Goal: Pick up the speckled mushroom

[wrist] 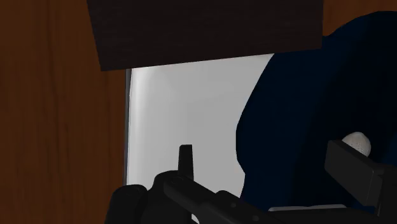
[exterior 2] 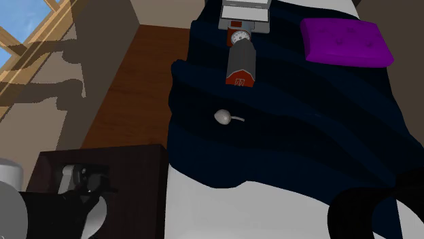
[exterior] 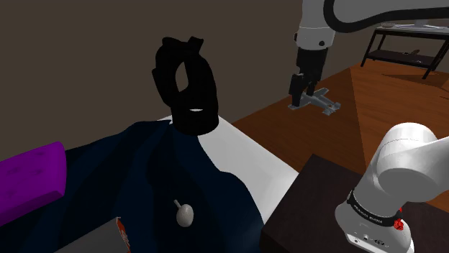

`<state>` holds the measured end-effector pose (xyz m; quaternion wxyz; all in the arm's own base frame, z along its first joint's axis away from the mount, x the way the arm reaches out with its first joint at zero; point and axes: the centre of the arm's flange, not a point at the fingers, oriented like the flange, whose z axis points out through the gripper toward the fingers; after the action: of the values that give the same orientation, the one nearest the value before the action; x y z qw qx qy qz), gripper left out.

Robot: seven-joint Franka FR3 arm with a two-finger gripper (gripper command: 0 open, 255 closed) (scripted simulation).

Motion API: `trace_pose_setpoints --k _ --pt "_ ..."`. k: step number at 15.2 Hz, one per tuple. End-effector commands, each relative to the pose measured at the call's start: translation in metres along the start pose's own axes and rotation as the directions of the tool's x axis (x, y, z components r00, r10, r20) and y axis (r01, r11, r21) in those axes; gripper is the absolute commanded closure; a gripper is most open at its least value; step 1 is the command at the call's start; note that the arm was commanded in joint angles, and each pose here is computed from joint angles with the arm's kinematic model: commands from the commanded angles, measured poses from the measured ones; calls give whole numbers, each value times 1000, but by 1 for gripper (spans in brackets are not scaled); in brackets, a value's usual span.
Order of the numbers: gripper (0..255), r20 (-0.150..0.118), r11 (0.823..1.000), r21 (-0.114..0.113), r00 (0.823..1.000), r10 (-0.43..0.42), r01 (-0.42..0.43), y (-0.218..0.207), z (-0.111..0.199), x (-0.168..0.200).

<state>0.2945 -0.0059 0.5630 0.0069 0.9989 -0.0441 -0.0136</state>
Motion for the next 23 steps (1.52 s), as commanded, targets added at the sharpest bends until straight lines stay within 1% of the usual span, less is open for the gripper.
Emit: trace_pose_setpoints --k 1,23 --pt "0 0 1000 0 1000 0 0 0 0 0" --pt "0 91 998 48 996 22 -26 -174 182 150"
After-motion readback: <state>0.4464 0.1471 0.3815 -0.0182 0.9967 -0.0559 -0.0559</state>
